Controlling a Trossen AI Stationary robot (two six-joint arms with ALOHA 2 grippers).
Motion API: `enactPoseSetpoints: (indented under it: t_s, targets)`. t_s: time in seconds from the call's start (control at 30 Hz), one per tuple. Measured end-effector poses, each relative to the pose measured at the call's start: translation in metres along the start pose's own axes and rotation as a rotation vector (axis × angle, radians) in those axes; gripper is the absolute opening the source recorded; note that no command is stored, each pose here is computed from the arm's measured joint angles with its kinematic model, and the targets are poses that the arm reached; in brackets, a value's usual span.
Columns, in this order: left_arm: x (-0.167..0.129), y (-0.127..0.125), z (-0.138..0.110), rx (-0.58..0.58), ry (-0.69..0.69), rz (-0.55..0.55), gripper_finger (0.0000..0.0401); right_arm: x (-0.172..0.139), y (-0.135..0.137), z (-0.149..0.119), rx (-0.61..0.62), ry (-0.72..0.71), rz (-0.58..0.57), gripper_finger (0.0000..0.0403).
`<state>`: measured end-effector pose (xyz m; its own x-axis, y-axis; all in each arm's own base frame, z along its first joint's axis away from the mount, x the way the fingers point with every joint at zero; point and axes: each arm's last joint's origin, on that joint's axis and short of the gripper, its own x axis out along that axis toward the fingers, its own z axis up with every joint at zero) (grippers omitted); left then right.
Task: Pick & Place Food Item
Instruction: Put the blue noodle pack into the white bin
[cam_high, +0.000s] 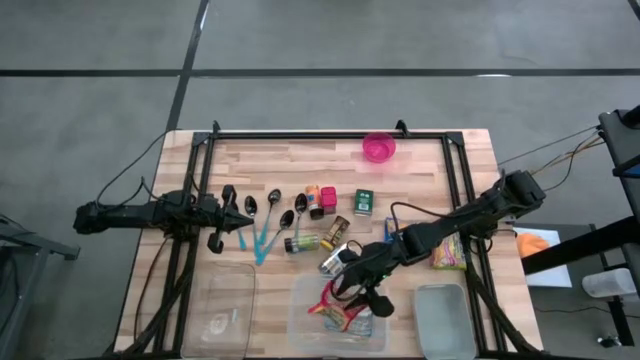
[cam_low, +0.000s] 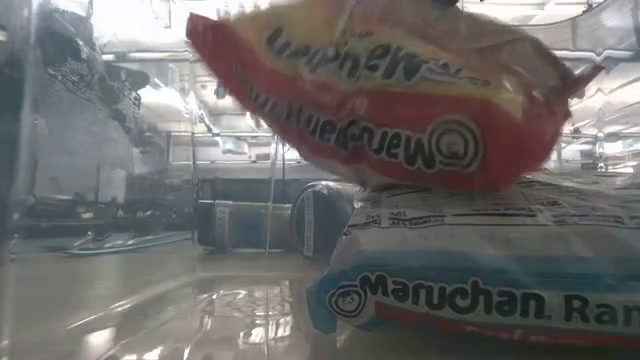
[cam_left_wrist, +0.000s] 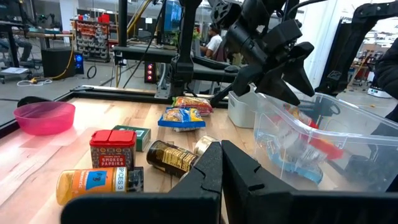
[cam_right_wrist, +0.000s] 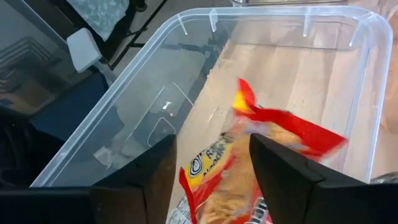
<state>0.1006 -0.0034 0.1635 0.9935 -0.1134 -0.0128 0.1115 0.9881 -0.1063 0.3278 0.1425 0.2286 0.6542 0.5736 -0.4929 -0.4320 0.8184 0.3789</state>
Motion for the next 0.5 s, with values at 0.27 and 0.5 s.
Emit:
enactPoseSetpoints:
  t_s: [0.27, 0.5]
  targets:
    - [0.000, 0.000, 0.000, 0.000, 0.000, 0.000, 0.0000, -0.014, 0.006, 0.009, -0.030, -0.050, -0.023, 0.0210]
    - [0.000, 0.000, 0.000, 0.000, 0.000, 0.000, 0.0000, -0.045, 0.013, 0.019, -0.066, -0.102, -0.186, 0.0210]
